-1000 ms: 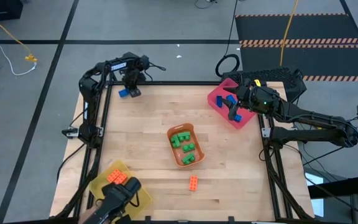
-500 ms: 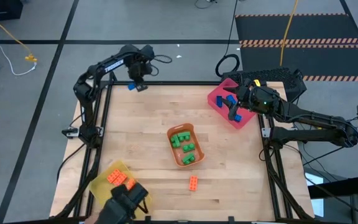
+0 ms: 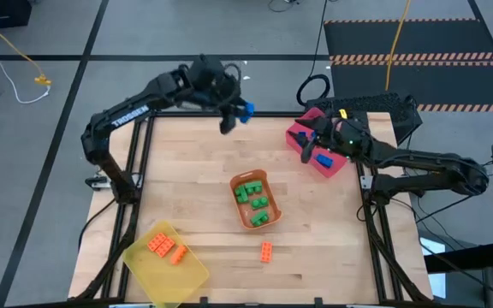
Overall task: Sort & place blocks by color
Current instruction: Put the blue game piece into the pink bin
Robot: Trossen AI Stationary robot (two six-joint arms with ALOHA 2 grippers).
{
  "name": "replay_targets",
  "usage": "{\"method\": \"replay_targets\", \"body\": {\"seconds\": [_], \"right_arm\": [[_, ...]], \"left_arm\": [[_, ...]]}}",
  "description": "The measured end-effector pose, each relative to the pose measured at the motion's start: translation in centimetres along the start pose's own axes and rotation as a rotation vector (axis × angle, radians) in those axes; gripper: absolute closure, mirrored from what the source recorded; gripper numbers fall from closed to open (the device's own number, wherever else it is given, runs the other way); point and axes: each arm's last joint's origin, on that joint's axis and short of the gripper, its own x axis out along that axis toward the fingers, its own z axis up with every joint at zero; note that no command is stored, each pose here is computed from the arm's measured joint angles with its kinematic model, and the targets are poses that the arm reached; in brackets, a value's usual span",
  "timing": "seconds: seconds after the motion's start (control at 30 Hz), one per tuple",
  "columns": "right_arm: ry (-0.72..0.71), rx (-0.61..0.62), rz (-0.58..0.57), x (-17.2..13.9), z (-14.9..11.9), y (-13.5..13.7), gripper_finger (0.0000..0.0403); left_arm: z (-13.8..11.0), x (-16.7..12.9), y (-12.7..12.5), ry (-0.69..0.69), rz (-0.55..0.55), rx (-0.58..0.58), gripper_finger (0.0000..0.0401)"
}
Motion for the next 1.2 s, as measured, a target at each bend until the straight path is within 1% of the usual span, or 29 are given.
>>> {"method": "replay_targets", "body": {"seconds": [0.03, 0.13, 0.23, 0.3, 0.37, 0.4, 0.47, 0.63, 0.87, 1.07, 1.2], "right_arm": [[-0.037, 0.011, 0.015, 0.3, -0.4, 0.1, 0.0187], [-0.185, -0.004, 0.140, 0.8, -1.0, 0.6, 0.0187], [-0.320, -0.022, 0.207, 0.5, -0.9, 0.8, 0.0187], [-0.345, -0.018, 0.230, 0.3, -1.1, 0.8, 0.0186], [-0.337, 0.000, 0.241, 0.3, -1.3, 0.8, 0.0185], [-0.335, 0.008, 0.246, 0.3, -1.4, 0.8, 0.0182], [-0.345, 0.016, 0.250, 0.2, -1.3, 0.8, 0.0174], [-0.348, 0.024, 0.252, 0.2, -1.2, 0.8, 0.0135], [-0.362, 0.034, 0.254, 0.1, -1.1, 0.8, 0.0083], [-0.343, 0.061, 0.260, 0.9, -1.6, 1.0, 0.0065], [-0.351, 0.075, 0.289, 1.5, -1.9, 1.2, 0.0065]], "left_arm": [[0.5, 0.2, -1.2, -0.022, -0.025, 0.017, 0.0267], [1.3, 1.1, -4.4, -0.053, -0.095, 0.082, 0.0266], [1.9, 2.6, -7.0, -0.126, -0.149, 0.116, 0.0267], [2.1, 3.4, -8.2, -0.177, -0.167, 0.123, 0.0270], [2.5, 3.8, -8.7, -0.265, -0.171, 0.126, 0.0270], [2.6, 4.0, -8.8, -0.297, -0.169, 0.121, 0.0269], [2.5, 4.2, -8.6, -0.316, -0.158, 0.105, 0.0268], [1.9, 4.7, -7.3, -0.286, -0.091, 0.082, 0.0267], [1.3, 5.3, -6.6, -0.288, -0.078, 0.078, 0.0266], [0.1, 6.8, -6.9, -0.324, -0.085, 0.071, 0.0265], [0.0, 7.0, -7.0, -0.365, -0.125, 0.067, 0.0265]]}}
